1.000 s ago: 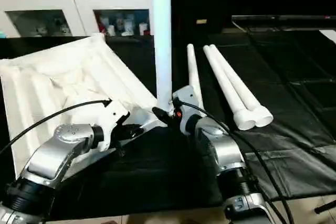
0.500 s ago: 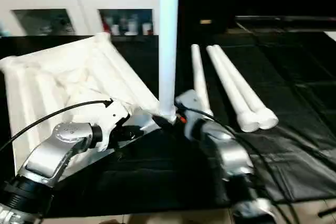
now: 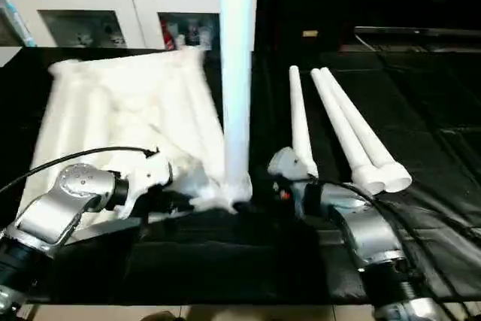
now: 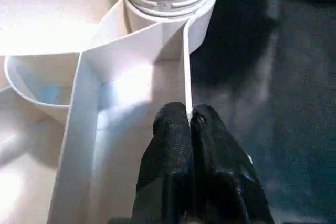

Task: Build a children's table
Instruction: Rotate leg to tighten

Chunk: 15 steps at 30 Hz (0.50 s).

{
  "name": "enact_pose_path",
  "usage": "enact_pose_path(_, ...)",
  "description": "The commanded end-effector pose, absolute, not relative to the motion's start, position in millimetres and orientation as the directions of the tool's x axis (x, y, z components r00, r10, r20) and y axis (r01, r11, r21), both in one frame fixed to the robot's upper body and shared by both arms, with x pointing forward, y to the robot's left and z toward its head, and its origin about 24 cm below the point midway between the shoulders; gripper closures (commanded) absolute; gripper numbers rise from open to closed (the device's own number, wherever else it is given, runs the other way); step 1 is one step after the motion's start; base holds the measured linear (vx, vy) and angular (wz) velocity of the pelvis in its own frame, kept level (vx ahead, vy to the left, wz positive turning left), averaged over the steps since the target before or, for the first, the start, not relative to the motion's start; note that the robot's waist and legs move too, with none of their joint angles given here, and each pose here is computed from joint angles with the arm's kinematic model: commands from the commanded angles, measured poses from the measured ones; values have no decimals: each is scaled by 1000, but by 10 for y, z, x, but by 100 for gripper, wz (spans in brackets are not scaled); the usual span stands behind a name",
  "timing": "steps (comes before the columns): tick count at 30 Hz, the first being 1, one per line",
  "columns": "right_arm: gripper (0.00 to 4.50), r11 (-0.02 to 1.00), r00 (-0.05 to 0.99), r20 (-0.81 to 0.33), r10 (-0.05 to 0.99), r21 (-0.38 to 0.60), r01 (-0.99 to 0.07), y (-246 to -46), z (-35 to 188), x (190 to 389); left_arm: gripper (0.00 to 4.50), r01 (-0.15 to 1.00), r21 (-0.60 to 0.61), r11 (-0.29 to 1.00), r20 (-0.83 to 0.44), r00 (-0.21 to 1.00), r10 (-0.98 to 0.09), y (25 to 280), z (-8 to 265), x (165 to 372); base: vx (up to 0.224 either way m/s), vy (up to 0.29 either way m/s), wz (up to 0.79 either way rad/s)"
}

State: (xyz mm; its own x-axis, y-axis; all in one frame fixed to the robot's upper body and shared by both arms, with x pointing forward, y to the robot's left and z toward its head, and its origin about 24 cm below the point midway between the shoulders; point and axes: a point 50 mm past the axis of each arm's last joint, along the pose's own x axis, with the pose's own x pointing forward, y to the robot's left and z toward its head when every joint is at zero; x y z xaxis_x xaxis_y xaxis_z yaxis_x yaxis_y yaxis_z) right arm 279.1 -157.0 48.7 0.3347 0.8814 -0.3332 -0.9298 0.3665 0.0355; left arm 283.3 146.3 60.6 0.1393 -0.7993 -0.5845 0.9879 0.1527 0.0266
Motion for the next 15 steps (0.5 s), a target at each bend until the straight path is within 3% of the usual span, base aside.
enact_pose_path(1, 6, 317, 295, -323, 899, 15, -948, -1524, 527, 2769, 450, 999, 23, 47, -585, 52, -809, 1357, 624, 2798, 0, 0, 0)
enact_pose_path(7, 6, 258, 231, -340, 911, 36, -966, -1490, 506, 2777, 450, 999, 0, -37, -609, -29, -792, 1363, 575, 2766, 0, 0, 0)
enact_pose_path(8, 35, 244, 215, -333, 918, 48, -968, -1474, 514, 2778, 450, 999, -2, -47, -610, -38, -791, 1363, 576, 2761, 0, 0, 0)
enact_pose_path(15, 93, 199, 161, -329, 931, 84, -976, -1435, 521, 2760, 450, 998, -1, -64, -619, -50, -784, 1383, 573, 2763, 0, 0, 0)
